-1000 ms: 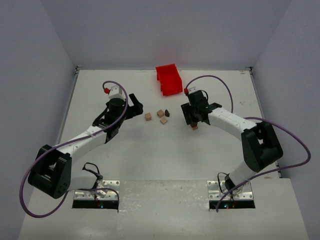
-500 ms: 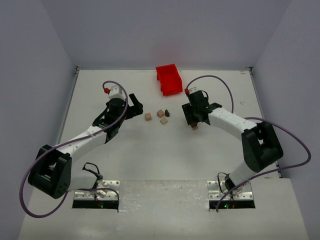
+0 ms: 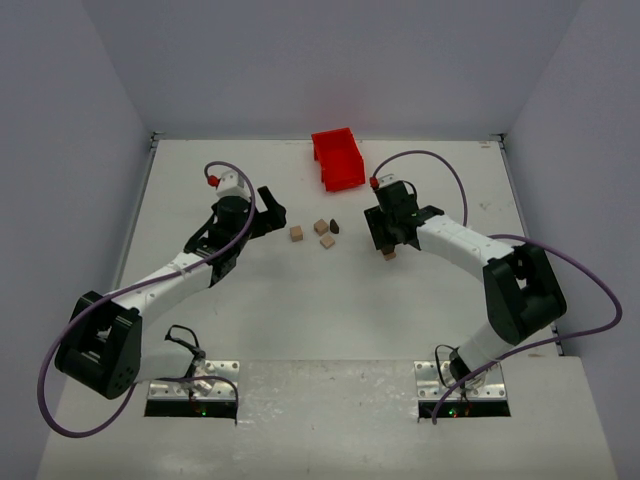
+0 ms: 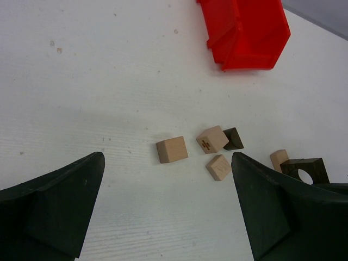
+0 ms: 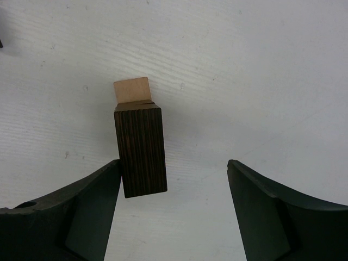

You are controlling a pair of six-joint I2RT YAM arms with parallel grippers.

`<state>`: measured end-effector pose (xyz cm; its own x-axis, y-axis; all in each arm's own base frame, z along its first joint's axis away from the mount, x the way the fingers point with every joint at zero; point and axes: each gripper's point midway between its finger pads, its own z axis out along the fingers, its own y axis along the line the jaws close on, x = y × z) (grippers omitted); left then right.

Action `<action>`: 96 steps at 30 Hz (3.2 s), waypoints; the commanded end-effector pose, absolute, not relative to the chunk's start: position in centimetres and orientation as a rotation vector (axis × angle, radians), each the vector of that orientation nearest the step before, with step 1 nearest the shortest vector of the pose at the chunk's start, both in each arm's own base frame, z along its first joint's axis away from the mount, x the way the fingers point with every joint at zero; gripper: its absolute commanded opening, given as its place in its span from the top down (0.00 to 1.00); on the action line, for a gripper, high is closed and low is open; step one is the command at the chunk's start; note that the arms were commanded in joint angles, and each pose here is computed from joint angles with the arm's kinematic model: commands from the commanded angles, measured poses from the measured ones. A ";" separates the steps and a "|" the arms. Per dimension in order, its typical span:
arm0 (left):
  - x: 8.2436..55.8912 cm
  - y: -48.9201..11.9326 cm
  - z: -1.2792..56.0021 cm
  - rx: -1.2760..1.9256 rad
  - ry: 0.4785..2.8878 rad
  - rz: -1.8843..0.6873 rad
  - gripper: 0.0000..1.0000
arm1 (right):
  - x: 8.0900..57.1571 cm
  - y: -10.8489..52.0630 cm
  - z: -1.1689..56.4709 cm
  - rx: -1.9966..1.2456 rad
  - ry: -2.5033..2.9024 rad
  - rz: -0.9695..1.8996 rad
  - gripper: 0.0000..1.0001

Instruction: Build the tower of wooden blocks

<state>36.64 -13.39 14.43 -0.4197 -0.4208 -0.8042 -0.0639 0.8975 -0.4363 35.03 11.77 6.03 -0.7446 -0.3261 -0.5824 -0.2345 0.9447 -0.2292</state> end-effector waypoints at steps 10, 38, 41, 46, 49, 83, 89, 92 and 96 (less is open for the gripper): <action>37.0 -13.6 16.4 -0.340 1.908 -0.451 0.00 | 35.6 11.3 7.8 -0.352 2.386 -0.205 0.22; 37.0 -13.7 16.8 -0.336 1.900 -0.457 0.00 | 37.0 13.8 11.0 -0.430 2.306 -0.065 0.12; 37.0 -13.5 17.0 -0.342 1.900 -0.451 0.00 | 38.2 15.2 13.7 -0.459 2.235 -0.006 0.01; 36.8 -13.4 17.8 -0.361 1.894 -0.458 0.00 | 38.8 17.6 17.1 -0.527 2.122 0.135 0.01; 36.4 -13.4 17.9 -0.379 1.905 -0.469 0.00 | 38.5 19.6 17.9 -0.614 2.081 0.241 0.01; 33.1 -11.0 15.8 -0.457 1.968 -0.390 0.00 | 43.3 33.4 4.3 -1.193 2.216 0.366 0.33; 33.1 -10.8 15.7 -0.465 1.965 -0.379 0.00 | 42.9 32.6 3.0 -1.172 2.268 0.333 0.39; 33.1 -10.8 15.7 -0.468 1.964 -0.378 0.00 | 42.4 32.6 2.7 -1.167 2.281 0.354 0.45; 33.1 -10.8 15.7 -0.465 1.964 -0.383 0.00 | 42.0 32.5 2.3 -1.164 2.298 0.362 0.46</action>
<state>32.59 -10.86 14.98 -0.4211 -0.4742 -0.7732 -0.1616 0.8780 -0.4505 42.47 31.95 2.55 -0.4801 -0.6721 -0.5637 -0.8054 0.5924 -0.0205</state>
